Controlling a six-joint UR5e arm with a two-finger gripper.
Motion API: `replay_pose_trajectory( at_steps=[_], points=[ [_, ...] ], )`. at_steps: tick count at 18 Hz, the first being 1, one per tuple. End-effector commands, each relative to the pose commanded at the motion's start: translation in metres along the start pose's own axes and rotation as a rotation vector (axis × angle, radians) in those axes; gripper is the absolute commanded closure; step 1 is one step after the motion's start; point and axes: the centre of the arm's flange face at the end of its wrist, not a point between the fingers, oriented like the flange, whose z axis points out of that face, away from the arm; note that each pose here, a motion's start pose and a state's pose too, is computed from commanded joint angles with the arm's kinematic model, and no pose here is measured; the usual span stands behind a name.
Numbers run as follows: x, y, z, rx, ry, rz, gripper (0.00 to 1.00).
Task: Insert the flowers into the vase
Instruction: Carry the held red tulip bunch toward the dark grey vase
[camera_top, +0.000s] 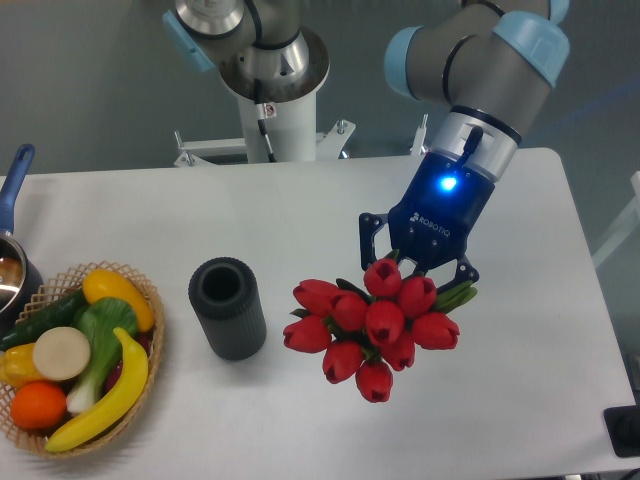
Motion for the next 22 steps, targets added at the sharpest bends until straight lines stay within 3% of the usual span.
replay_pose_trajectory(
  at_steps=[11, 22],
  points=[
    [0.006, -0.008, 0.005, 0.005, 0.007, -0.014, 0.75],
    [0.031, -0.024, 0.029, 0.030, 0.068, 0.023, 0.75]
  ],
)
